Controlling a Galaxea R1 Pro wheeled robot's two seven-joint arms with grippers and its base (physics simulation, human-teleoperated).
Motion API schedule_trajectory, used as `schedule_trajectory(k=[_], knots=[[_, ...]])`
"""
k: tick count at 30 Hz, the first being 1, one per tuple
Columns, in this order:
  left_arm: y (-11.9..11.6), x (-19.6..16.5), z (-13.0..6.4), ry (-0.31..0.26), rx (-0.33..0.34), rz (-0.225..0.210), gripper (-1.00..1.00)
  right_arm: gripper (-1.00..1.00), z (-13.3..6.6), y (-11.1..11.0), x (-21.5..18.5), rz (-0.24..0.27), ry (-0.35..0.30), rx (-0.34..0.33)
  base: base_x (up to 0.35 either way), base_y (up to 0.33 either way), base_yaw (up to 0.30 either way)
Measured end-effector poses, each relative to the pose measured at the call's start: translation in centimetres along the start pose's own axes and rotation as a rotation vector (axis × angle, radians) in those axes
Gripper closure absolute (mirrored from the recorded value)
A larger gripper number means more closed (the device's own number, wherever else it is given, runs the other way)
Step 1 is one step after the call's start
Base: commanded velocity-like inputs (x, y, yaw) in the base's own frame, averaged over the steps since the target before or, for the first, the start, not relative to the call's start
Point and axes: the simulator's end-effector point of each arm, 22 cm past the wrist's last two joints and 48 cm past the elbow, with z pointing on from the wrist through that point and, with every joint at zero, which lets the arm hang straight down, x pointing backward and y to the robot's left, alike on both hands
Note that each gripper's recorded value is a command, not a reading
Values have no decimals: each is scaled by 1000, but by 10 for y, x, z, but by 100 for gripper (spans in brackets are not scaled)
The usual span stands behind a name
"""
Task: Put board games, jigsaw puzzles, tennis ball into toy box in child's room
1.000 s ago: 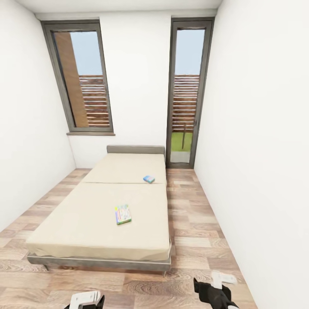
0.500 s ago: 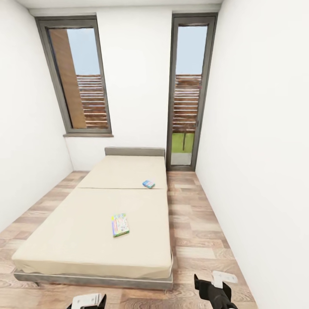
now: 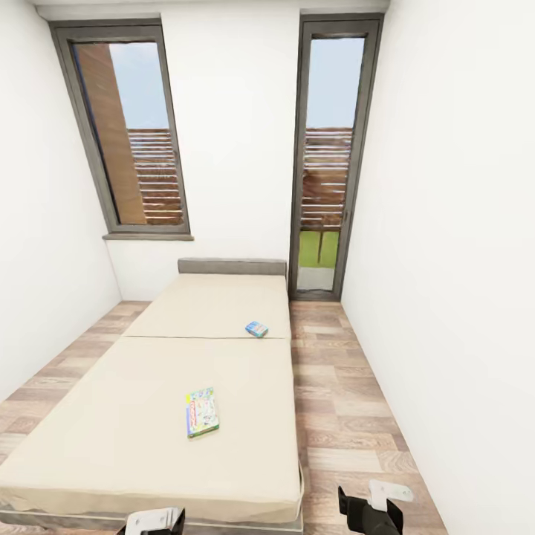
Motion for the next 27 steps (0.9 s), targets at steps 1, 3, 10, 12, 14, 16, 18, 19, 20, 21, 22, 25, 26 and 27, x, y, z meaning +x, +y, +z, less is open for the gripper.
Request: schedule_trajectory(k=[1,3,10,12,14,16,18,19,20,21,22,25,26,27], knots=[[0,0,0,0,0,0,-100,-100,1,0,1,3,-9,1,249,0,0],[0,0,0,0,0,0,-100,-100,1,0,1,5,-16,1,214,0,0],[0,1,0,2,0,0,-100,-100,2,3,3,13,-24,-1,90,0,0],[0,1,0,2,0,0,-100,-100,2,3,3,14,-25,0,21,0,0],[0,2,1,3,-1,0,-100,-100,2,3,3,16,-26,1,7,-13,0],[0,2,1,4,-1,0,-100,-100,2,3,3,18,-26,1,5,-67,0],[0,2,1,4,-1,0,-100,-100,2,3,3,21,-25,2,2,-171,0],[0,2,1,4,-1,0,-100,-100,2,3,3,21,-25,2,2,-206,0],[0,2,1,4,-2,1,-100,-100,2,3,3,21,-25,2,1,-216,0],[0,2,1,4,-2,1,-100,-100,2,3,3,22,-25,2,1,-205,0],[0,2,1,4,-2,0,-100,-100,2,4,3,22,-25,1,1,-176,0],[0,2,1,4,-2,0,-100,-100,2,4,3,22,-24,1,0,-92,0],[0,2,1,4,-2,0,-100,-100,2,4,3,22,-24,1,0,-58,0],[0,2,1,4,-2,0,-100,-100,2,4,3,22,-24,1,0,-37,16]])
